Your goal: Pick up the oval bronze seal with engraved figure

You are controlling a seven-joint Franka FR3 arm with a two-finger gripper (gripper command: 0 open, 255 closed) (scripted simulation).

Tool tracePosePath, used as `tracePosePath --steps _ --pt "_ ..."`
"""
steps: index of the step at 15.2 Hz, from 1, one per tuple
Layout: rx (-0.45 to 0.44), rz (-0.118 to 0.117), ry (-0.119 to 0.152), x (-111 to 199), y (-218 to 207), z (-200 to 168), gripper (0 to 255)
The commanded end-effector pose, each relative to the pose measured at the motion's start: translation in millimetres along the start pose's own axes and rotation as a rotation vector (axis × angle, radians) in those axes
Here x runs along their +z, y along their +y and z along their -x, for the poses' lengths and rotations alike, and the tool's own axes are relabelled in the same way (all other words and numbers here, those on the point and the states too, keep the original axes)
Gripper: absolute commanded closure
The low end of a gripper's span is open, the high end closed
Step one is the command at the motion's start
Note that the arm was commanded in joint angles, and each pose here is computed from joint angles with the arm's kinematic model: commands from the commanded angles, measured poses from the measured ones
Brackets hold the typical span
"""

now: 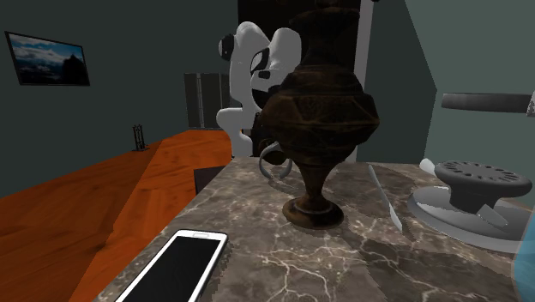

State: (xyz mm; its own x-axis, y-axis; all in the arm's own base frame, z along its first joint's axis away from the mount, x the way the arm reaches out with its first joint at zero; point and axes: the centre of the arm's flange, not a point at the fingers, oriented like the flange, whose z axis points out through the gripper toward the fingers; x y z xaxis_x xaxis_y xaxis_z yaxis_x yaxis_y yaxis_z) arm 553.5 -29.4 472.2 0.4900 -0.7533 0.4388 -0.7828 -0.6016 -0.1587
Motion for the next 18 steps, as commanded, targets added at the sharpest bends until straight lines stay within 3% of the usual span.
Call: tracePosePath --steps 1,6,7,18 --pt "0.004 0.0 0.003 8.5 2.0 3.3 0" --pt "0.004 0.0 0.003 25.2 5.1 11.6 0" --pt "0.004 0.0 0.003 24.7 5.1 12.0 255" --pt "0.004 0.0 0.003 15.8 3.4 6.9 255"
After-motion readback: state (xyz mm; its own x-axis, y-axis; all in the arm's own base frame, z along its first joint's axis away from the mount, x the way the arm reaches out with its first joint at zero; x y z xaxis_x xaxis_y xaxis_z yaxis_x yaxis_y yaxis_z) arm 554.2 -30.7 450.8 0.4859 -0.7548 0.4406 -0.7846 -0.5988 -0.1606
